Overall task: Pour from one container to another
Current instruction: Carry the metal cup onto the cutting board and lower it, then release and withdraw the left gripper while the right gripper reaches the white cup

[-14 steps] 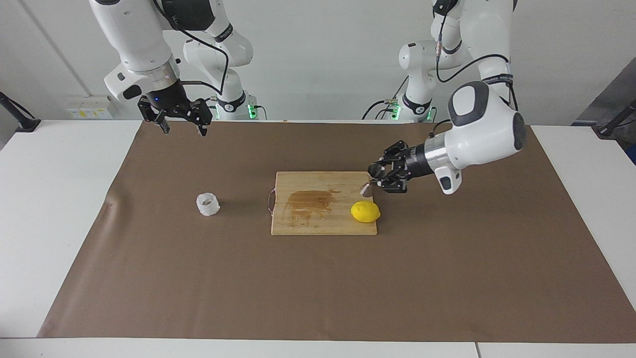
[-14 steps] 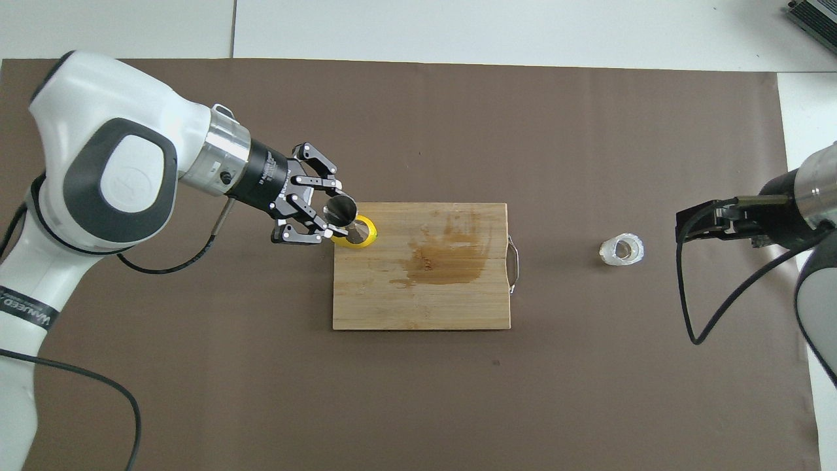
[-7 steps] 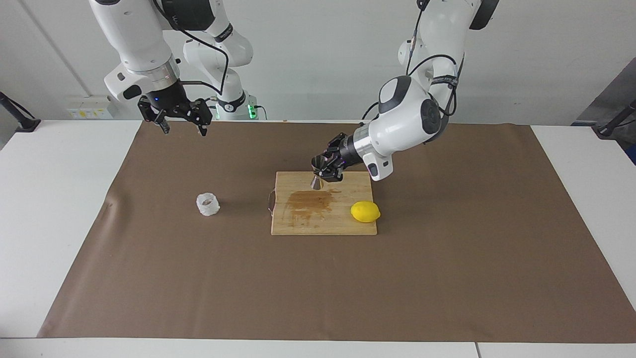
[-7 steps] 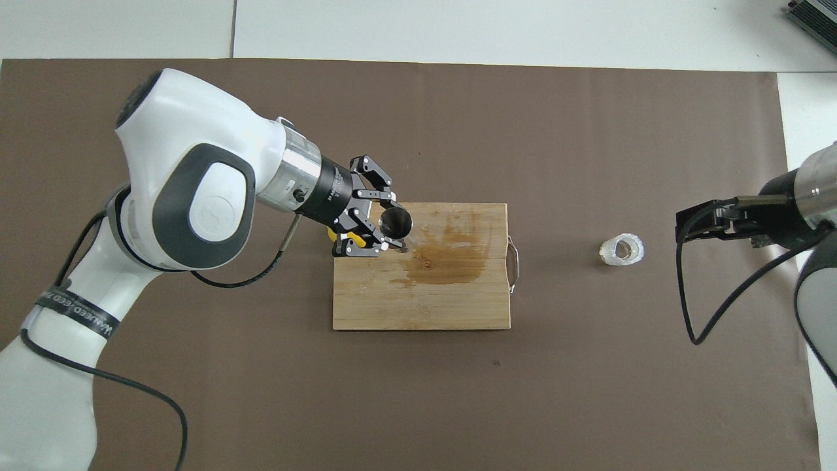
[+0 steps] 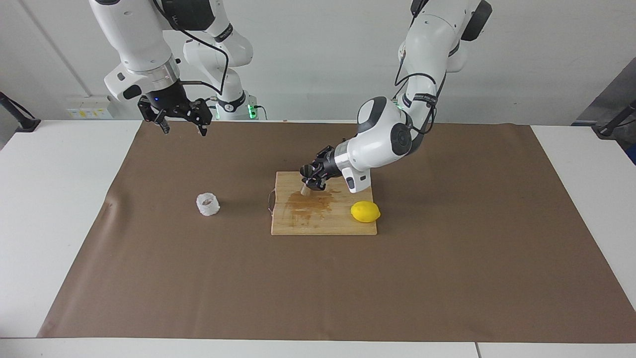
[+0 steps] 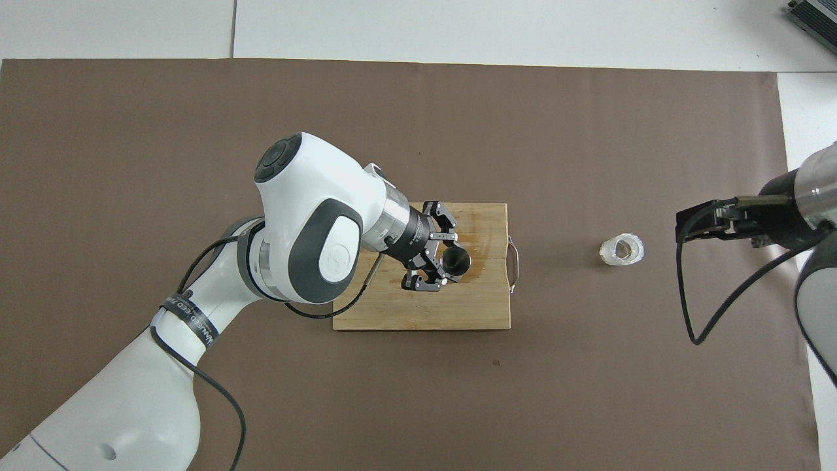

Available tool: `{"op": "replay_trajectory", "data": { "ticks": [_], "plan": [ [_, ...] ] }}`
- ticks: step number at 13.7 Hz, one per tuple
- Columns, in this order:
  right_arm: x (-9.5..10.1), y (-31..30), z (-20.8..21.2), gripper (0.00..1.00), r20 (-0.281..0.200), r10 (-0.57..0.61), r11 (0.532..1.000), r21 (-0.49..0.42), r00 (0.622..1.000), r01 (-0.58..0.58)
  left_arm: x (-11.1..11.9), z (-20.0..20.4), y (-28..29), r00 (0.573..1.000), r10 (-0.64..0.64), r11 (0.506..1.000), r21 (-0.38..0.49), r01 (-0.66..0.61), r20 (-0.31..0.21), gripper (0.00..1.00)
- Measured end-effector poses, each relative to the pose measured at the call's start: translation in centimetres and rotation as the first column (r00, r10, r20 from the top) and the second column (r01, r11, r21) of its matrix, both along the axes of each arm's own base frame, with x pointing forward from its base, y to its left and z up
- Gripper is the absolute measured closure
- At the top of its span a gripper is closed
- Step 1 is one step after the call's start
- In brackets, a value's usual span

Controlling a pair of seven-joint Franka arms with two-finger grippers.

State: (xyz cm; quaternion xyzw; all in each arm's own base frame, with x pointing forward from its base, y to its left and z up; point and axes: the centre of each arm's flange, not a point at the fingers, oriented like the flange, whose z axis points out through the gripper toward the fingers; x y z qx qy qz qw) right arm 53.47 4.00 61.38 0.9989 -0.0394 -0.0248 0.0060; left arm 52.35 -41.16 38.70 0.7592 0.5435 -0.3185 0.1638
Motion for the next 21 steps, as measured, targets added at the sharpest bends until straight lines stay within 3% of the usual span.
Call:
{"op": "replay_trajectory", "data": {
  "ticks": [12, 13, 17, 21],
  "plan": [
    [0.1, 0.1, 0.1, 0.00, 0.010, 0.004, 1.000, 0.001, 1.000, -0.004, 0.1, -2.4, -0.4, 1.000, -0.018, 1.000, 0.000, 0.018, -0.005, 0.50],
    [0.1, 0.2, 0.1, 0.00, 0.014, 0.010, 1.000, 0.001, 1.000, -0.010, 0.1, -2.4, -0.4, 1.000, -0.018, 1.000, -0.001, 0.018, -0.004, 0.47],
    [0.2, 0.2, 0.2, 0.00, 0.020, 0.027, 1.000, 0.002, 0.999, -0.027, 0.3, -2.0, -0.5, 1.000, -0.016, 1.000, -0.005, 0.016, 0.002, 0.03],
    [0.3, 0.2, 0.0, 0.00, 0.022, 0.068, 0.998, 0.003, 0.997, -0.068, 1.8, 0.6, -0.1, 0.997, -0.041, 0.999, 0.031, 0.039, 0.072, 0.00]
  ]
}}
